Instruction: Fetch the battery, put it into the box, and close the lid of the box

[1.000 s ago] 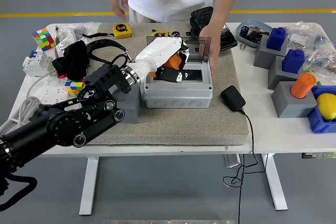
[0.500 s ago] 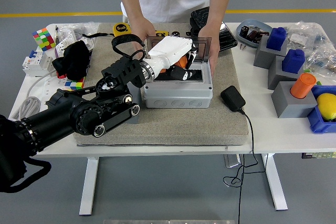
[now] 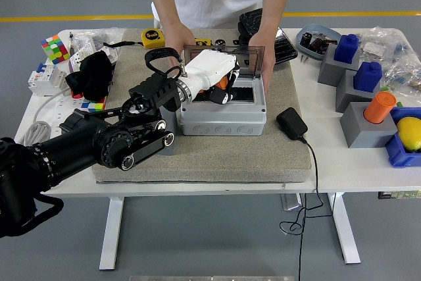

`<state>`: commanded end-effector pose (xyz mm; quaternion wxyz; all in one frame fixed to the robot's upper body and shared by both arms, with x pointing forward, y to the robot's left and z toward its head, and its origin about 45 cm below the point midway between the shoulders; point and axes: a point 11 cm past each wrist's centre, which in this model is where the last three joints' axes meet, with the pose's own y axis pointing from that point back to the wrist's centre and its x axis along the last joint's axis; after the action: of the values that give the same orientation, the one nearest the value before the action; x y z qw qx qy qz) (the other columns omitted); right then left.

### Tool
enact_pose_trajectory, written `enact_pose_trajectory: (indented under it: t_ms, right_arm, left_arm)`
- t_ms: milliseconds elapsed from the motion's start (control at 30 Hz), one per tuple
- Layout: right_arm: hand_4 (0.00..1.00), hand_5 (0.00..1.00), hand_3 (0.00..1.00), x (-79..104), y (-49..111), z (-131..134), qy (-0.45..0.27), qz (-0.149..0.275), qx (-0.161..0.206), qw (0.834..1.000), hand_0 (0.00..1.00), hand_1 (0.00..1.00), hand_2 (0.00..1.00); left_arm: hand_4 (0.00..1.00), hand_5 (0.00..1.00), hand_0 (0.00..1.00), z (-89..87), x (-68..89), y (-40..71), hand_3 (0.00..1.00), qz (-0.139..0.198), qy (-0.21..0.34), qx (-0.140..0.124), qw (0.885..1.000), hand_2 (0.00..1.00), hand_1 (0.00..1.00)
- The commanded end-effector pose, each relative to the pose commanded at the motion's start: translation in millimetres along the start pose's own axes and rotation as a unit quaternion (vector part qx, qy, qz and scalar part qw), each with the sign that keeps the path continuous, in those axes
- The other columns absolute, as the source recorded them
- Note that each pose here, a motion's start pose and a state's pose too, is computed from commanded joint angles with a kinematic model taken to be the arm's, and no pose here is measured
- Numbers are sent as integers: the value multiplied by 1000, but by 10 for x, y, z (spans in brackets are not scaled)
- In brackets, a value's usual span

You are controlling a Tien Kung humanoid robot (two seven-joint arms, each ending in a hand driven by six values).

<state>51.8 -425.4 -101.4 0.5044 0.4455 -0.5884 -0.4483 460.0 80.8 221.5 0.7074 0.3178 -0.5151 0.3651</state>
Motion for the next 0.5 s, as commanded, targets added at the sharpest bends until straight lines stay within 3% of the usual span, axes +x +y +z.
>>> enact_pose_trajectory:
  t_ms: [100, 133, 300, 333, 500]
  right_arm:
    - [998, 694, 689, -11, -1, 3, -1, -1, 0, 1000, 677, 720, 715]
    - [998, 694, 689, -12, -1, 6, 0, -1, 0, 1000, 678, 720, 715]
    - [998, 694, 689, -1, 0, 6, 0, 0, 0, 1000, 678, 720, 715]
    - [998, 694, 689, 1, 0, 6, -1, 0, 0, 1000, 677, 720, 715]
    - [998, 694, 689, -3, -1, 14, -1, 0, -1, 1000, 677, 720, 715]
  left_arm:
    - [629, 2, 248, 6, 13, 9, 242, 13, 9, -9, 1000, 222, 174]
    - [843, 2, 323, 7, 15, 11, 312, 15, 10, -11, 1000, 288, 248]
    - [843, 2, 323, -18, 22, 19, 312, 25, 10, -13, 1000, 288, 248]
    - [925, 2, 460, -24, 17, 22, 434, 25, 10, -12, 1000, 411, 375]
    - [925, 2, 460, -47, -12, 32, 434, 21, 9, -9, 1000, 411, 375]
